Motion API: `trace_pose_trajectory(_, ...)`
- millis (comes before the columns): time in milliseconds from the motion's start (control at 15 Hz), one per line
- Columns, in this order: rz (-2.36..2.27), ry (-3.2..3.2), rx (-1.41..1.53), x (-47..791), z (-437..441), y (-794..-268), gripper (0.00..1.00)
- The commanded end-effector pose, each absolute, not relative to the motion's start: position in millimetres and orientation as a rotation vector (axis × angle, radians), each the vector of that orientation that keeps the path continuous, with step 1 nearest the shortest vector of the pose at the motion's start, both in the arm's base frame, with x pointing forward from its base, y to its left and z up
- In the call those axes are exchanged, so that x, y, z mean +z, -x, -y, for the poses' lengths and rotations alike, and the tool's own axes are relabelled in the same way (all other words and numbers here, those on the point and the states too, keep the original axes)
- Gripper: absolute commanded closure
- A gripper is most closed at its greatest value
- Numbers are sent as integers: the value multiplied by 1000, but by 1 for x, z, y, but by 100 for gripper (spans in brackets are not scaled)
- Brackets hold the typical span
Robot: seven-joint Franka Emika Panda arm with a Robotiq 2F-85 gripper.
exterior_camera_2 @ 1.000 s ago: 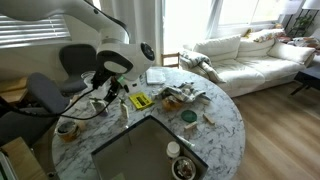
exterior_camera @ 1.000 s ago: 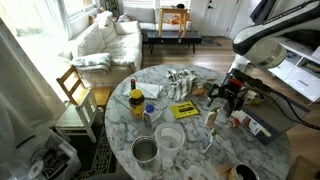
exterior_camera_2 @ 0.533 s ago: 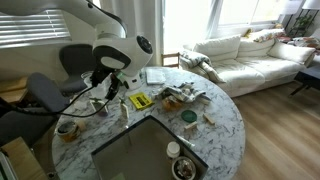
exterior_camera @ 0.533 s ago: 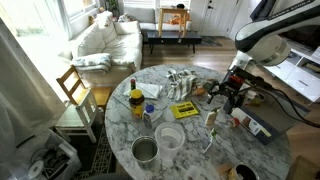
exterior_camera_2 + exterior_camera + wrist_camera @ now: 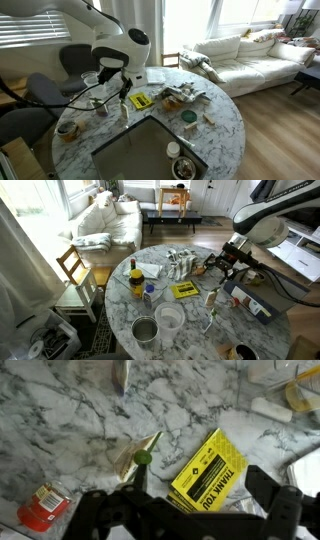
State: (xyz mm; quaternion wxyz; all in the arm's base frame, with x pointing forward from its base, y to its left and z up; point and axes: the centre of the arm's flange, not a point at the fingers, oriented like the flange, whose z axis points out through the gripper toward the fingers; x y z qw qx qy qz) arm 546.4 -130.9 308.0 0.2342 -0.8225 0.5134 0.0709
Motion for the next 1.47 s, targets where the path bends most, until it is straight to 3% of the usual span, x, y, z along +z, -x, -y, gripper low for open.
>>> trace_pose_trajectory(0, -1542, 2271, 214, 304, 128, -538, 0)
trace_pose_trajectory(933, -1631, 2263, 383, 286, 125, -521, 1)
trace_pose_trajectory(1200, -1647, 2245, 394, 277, 122, -521, 21)
trace_pose_trajectory(1400, -1655, 2239, 390, 272, 122, -522, 51)
